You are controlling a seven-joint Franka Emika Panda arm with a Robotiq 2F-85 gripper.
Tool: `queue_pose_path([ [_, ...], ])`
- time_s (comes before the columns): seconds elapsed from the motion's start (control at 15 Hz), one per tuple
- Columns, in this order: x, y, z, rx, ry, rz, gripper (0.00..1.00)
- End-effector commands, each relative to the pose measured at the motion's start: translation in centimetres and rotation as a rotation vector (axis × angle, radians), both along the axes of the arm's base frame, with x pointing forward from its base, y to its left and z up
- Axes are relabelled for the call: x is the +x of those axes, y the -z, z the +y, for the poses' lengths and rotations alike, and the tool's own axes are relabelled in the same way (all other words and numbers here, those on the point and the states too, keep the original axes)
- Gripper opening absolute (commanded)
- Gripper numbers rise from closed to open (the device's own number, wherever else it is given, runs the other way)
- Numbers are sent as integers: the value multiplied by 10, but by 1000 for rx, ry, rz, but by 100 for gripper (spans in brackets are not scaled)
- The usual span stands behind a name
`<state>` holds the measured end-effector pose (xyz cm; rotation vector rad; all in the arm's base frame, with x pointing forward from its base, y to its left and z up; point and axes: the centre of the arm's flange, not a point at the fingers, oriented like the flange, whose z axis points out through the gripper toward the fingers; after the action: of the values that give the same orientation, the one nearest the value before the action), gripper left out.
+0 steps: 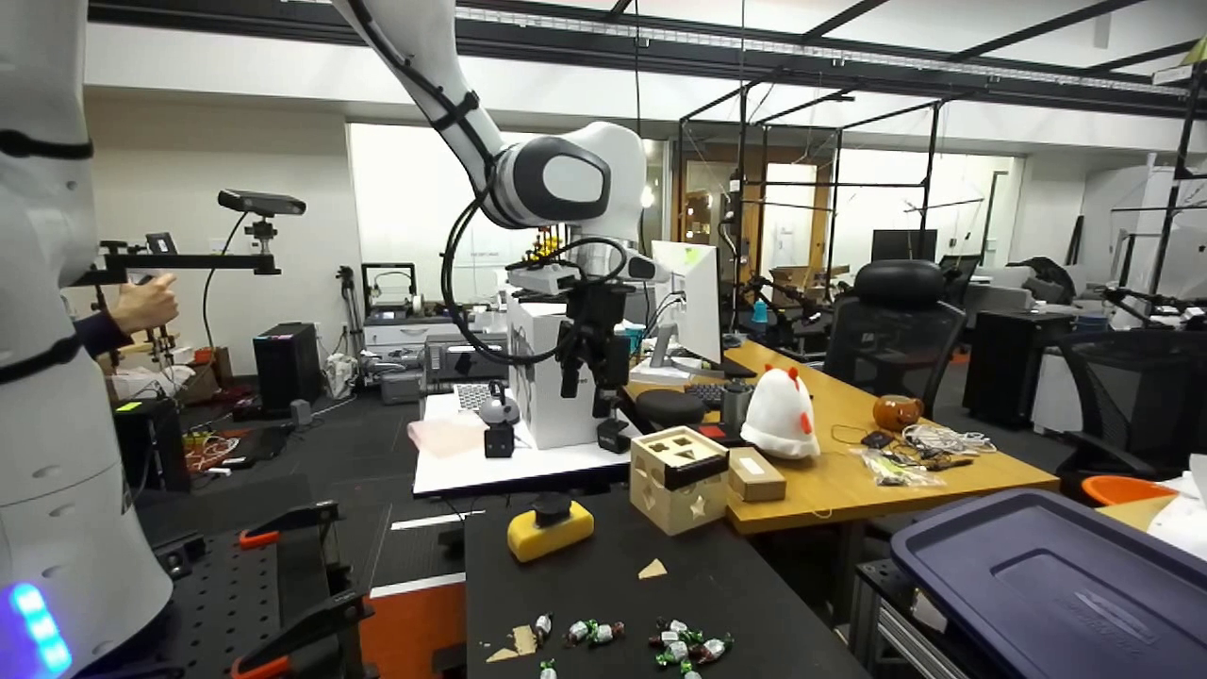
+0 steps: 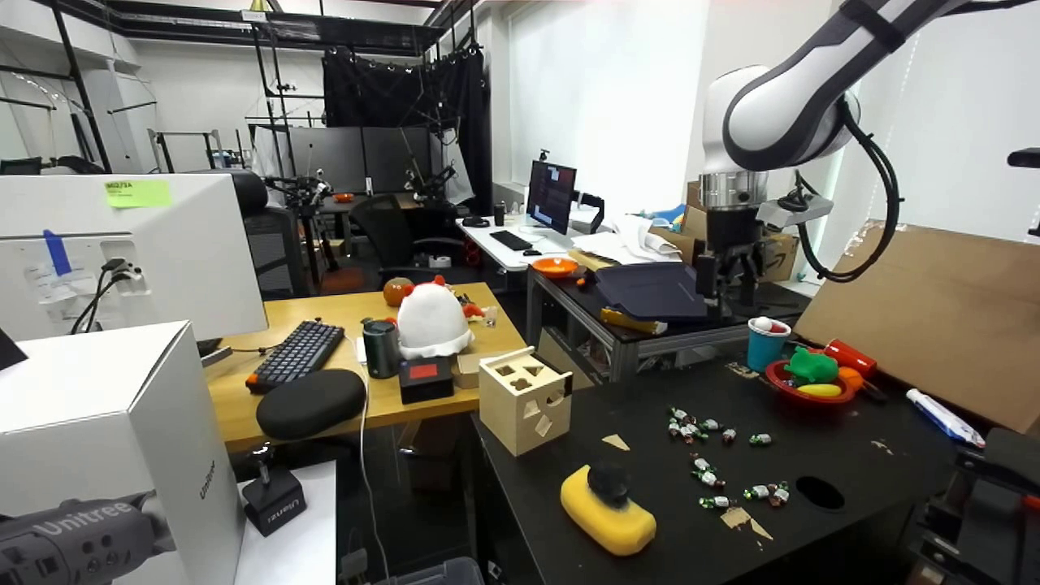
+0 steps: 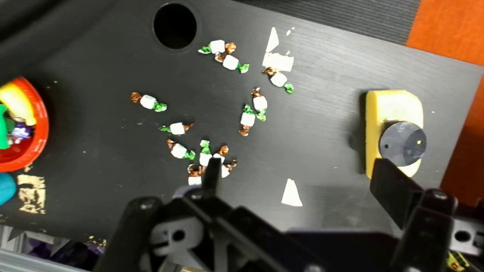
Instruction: Put the banana and green plush toy in the red bowl.
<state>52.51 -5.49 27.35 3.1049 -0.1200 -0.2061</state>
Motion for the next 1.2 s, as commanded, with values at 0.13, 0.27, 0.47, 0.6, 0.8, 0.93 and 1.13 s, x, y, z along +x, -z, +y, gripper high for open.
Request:
queue_pose_path([
  [0.13,26,-5,-17,-129,18,62,100],
  [0.27,30,-7,-25,-145,21,77,100],
  [0.47,34,-11,-33,-139,41,81,100],
  [0.6,28,-5,-32,-128,25,65,100],
  [0.8,28,-3,-32,-127,26,68,100],
  [0.93,28,-2,-32,-127,25,69,100],
  [1.13,28,-2,-32,-127,25,70,100],
])
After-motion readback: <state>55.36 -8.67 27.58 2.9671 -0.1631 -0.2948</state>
